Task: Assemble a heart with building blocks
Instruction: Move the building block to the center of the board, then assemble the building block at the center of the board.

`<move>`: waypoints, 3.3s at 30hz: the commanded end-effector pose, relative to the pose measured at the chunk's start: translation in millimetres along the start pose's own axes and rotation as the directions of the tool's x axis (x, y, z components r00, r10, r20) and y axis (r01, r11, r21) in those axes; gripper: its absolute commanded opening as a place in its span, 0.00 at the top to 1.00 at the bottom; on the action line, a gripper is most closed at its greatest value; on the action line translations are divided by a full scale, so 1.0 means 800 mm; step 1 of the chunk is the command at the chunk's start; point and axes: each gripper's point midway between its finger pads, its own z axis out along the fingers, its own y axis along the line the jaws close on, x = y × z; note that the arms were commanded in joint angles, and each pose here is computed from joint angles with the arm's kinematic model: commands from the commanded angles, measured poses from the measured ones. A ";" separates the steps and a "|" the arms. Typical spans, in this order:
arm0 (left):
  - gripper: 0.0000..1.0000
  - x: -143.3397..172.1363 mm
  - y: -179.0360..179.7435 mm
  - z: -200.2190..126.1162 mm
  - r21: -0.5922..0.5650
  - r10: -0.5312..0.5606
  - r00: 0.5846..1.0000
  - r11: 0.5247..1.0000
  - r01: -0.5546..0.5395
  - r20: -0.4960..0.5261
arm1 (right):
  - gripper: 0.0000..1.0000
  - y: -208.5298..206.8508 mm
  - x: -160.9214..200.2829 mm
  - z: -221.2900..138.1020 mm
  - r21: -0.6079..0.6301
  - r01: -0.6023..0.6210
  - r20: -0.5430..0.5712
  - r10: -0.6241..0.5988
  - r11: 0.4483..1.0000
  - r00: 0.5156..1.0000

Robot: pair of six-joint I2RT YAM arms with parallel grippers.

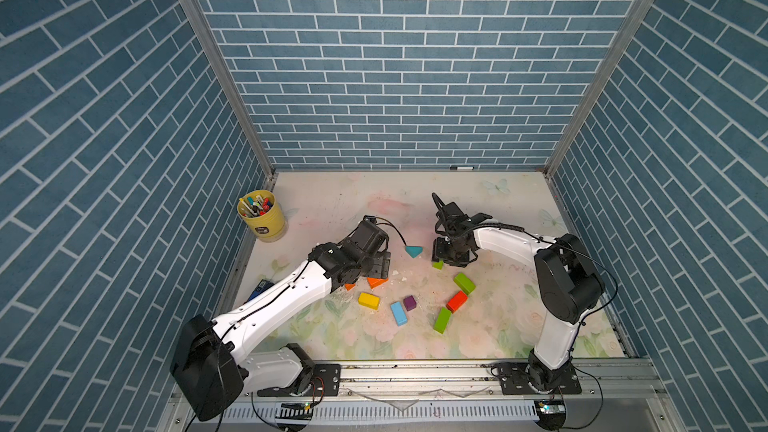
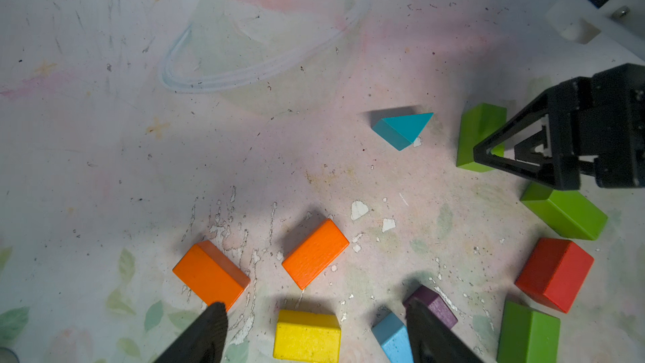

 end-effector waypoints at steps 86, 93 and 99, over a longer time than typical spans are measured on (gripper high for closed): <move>0.23 -0.007 0.029 0.004 -0.061 0.006 1.000 0.998 -0.006 -0.003 | 0.55 0.037 -0.008 0.023 0.148 0.474 -0.122 -0.460 0.868 0.880; 0.23 -0.007 0.030 0.003 -0.061 0.003 1.000 0.998 -0.003 0.001 | 0.56 0.039 -0.004 0.020 0.141 0.453 -0.116 -0.440 0.880 0.891; 0.23 -0.006 0.033 0.005 -0.066 0.001 1.000 0.998 0.000 0.001 | 0.61 0.043 0.000 0.026 0.135 0.435 -0.120 -0.422 0.890 0.899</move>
